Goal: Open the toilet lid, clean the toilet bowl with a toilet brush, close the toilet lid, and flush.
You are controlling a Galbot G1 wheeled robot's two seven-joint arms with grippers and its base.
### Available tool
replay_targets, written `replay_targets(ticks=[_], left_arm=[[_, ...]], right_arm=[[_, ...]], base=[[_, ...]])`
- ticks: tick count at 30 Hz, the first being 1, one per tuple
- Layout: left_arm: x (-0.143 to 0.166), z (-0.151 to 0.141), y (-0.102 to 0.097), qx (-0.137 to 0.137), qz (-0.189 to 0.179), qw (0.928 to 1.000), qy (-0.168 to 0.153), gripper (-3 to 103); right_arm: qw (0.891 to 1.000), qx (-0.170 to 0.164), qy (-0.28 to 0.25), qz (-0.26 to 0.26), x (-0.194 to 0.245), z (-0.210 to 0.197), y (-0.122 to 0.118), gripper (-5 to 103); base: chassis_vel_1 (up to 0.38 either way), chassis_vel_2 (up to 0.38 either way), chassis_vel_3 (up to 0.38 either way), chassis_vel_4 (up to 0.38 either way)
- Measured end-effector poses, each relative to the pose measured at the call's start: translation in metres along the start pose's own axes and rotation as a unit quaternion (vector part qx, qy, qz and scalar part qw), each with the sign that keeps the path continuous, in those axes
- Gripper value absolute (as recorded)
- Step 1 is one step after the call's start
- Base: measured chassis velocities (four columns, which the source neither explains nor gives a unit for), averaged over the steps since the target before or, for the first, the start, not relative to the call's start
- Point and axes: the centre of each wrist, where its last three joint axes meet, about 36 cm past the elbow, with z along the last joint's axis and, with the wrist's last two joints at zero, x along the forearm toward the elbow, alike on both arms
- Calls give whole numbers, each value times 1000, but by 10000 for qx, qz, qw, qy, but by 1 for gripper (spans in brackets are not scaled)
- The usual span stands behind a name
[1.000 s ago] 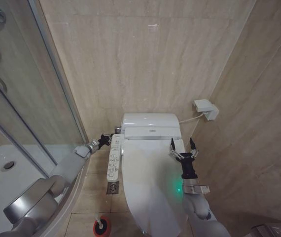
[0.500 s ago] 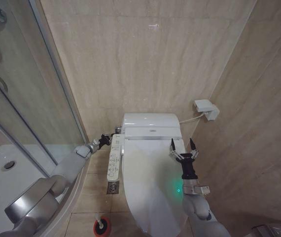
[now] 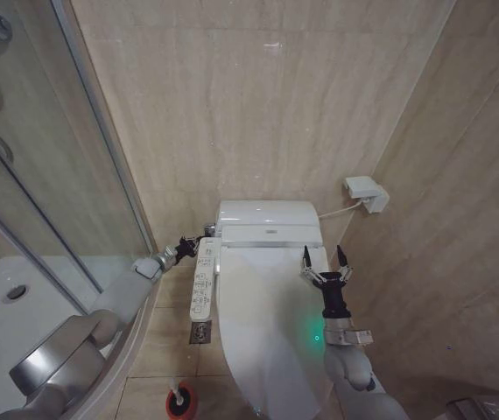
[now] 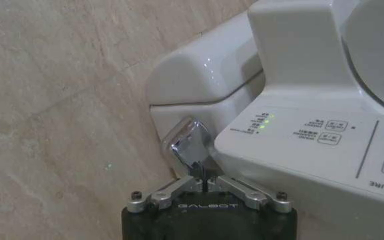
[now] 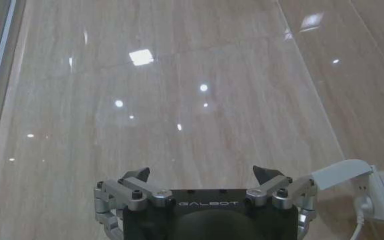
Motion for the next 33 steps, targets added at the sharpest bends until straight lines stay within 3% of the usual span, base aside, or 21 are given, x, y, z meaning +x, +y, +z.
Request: replay_targets(ticks=[23,30,33], left_arm=[[1,-6,7,-56,-53,9999,-120,0],[8,-20,16,-44,-306,9980,-544,0],[19,-34,11,205,-800,9919,-963,0]], right_arm=[[10000,19,-16,-34,0,-1,-2,100],[10000,43,0,-33,1,-1,-4,100],[10000,73,4,-35,0,-1,-7,100]], base=[[0,0,0,0],[0,0,0,0],[0,0,0,0]])
